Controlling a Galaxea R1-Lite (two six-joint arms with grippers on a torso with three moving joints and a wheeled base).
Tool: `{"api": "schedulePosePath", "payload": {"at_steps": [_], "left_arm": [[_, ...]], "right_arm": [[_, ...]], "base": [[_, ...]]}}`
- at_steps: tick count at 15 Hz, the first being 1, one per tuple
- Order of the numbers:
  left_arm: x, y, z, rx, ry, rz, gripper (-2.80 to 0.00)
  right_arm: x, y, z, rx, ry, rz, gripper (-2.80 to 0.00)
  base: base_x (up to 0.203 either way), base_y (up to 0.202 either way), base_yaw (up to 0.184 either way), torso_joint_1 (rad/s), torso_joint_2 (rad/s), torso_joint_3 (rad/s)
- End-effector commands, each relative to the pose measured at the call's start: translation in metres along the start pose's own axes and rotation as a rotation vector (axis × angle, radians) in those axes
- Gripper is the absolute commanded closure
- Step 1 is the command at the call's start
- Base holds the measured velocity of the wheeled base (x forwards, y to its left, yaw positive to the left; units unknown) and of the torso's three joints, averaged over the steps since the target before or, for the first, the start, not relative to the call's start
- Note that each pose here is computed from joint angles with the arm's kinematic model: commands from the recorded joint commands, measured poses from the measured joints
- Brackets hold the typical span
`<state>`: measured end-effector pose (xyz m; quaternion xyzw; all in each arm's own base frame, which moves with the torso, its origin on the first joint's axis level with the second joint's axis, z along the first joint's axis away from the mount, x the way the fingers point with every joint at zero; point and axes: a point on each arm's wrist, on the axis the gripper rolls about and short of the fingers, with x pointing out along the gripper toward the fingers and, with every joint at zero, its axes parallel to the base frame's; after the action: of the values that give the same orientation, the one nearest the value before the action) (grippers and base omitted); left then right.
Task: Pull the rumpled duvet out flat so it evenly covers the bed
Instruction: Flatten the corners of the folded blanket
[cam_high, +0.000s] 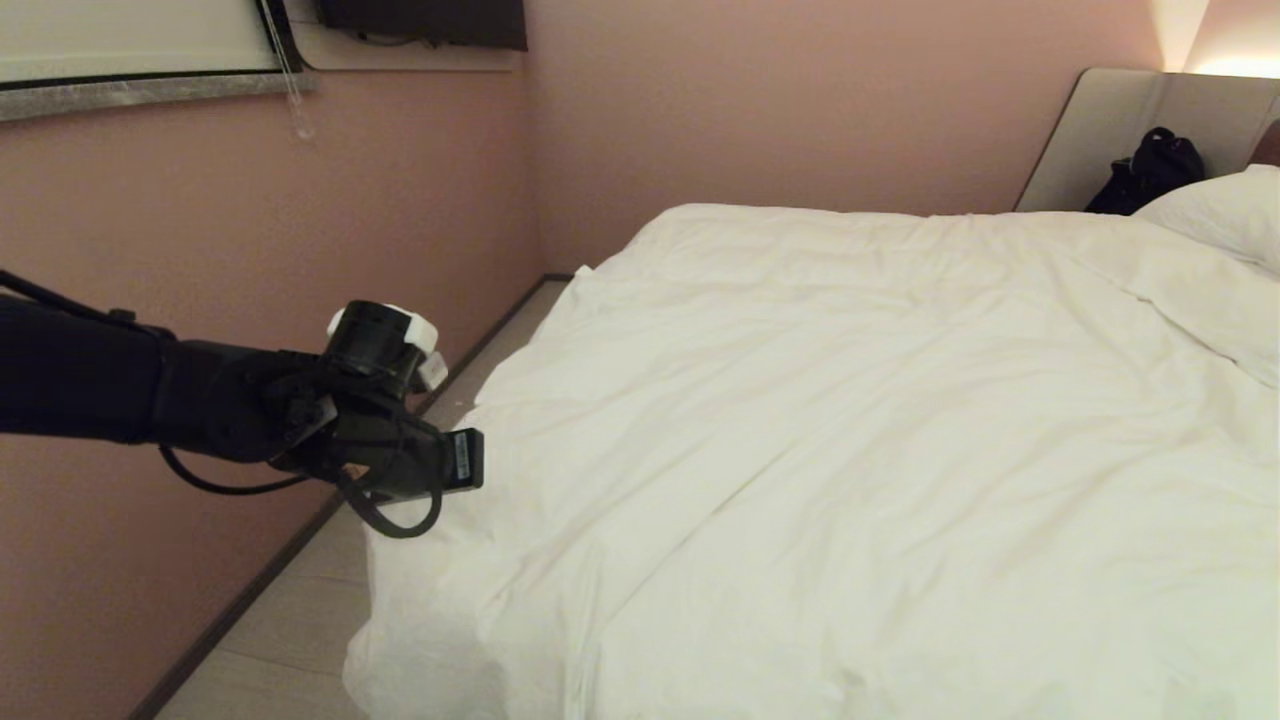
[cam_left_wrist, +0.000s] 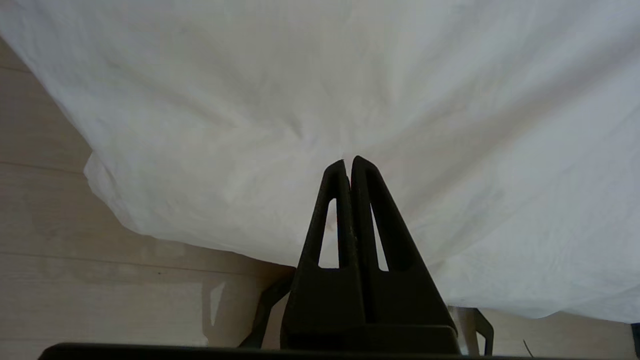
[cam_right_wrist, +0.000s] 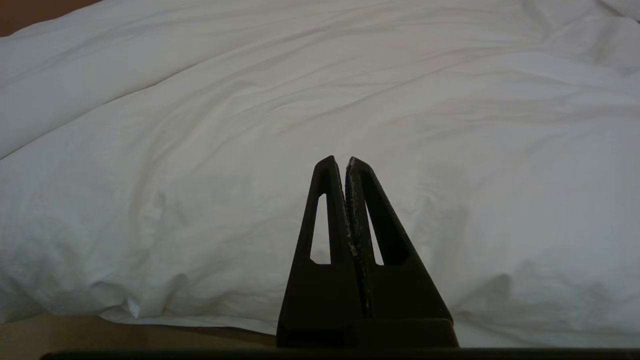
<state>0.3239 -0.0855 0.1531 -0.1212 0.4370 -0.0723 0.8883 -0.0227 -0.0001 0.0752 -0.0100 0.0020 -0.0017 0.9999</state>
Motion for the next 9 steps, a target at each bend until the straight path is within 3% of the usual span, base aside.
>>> {"api": "schedulePosePath", "payload": {"at_steps": [1,5,9], "left_arm": [[0.011,0.0,-0.004,-0.001,0.035,-0.004,0.0],[0.049,0.0,-0.006,0.0,0.124,-0.042,0.0],[0.076,-0.006,-0.002,0.015,0.144,-0.043,0.0]], "right_arm": [[0.0,0.0,0.0,0.0,0.001,0.0,0.0],[0.0,0.0,0.0,0.0,0.001,0.0,0.0],[0.0,0.0,0.0,0.0,0.001,0.0,0.0]], "base": [[0.0,0.0,0.0,-0.012,0.04,0.014],[0.0,0.0,0.0,0.0,0.0,0.0],[0.0,0.0,0.0,0.0,0.0,0.0]]}}
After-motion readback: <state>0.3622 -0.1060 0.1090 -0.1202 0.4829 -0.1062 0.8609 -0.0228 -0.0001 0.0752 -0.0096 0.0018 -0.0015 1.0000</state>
